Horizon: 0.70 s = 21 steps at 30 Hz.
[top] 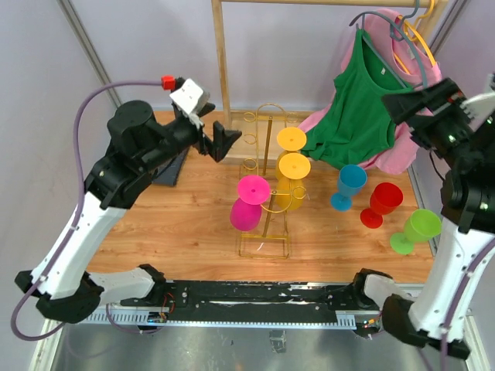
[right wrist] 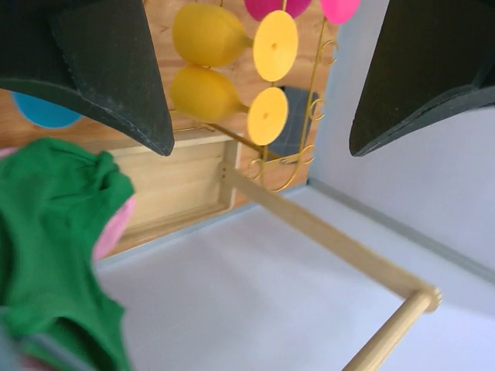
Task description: Take the wine glass off the wine glass rack
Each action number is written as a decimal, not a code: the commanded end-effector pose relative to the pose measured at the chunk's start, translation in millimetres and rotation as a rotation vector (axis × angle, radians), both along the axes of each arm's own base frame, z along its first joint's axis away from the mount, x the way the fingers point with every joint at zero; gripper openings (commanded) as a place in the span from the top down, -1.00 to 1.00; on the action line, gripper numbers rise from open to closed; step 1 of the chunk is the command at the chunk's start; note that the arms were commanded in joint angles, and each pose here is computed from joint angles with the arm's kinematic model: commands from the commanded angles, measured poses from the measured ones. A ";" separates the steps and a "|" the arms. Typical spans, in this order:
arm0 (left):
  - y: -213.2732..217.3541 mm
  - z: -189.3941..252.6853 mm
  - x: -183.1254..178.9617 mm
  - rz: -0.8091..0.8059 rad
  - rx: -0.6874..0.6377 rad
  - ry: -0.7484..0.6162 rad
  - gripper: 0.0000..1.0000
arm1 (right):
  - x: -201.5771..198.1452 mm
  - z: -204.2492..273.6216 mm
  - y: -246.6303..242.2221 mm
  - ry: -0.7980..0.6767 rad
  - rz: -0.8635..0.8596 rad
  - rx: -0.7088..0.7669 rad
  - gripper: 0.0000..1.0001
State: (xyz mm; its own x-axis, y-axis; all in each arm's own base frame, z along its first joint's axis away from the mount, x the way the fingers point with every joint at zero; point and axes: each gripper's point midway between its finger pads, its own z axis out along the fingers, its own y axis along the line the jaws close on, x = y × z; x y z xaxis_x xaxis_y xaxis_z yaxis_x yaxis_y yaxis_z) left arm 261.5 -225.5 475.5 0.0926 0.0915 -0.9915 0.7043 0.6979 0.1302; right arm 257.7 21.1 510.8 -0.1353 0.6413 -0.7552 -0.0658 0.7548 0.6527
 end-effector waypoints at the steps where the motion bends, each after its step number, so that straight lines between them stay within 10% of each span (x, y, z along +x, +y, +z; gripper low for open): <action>1: 3.7 20.6 24.6 0.025 -0.127 0.085 -0.92 | 35.8 32.9 48.2 -0.089 0.166 -0.007 -0.99; 11: 68.7 -1.9 54.0 0.101 -0.383 0.495 -0.90 | 73.4 9.8 171.3 -0.017 0.423 -0.169 -0.97; 21: 55.2 -79.3 -50.0 -0.126 -0.635 1.002 -0.68 | -13.0 -65.8 182.4 0.086 0.408 -0.375 -0.97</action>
State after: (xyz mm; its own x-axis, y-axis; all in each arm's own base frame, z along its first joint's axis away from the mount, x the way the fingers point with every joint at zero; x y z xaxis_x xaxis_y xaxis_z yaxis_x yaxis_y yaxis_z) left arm 258.2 -150.7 394.5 -0.6288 -0.4099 -0.6607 0.4015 0.5565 -0.7274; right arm 264.9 240.3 438.2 -0.4905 0.2070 -0.8465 -0.4298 0.7875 0.4416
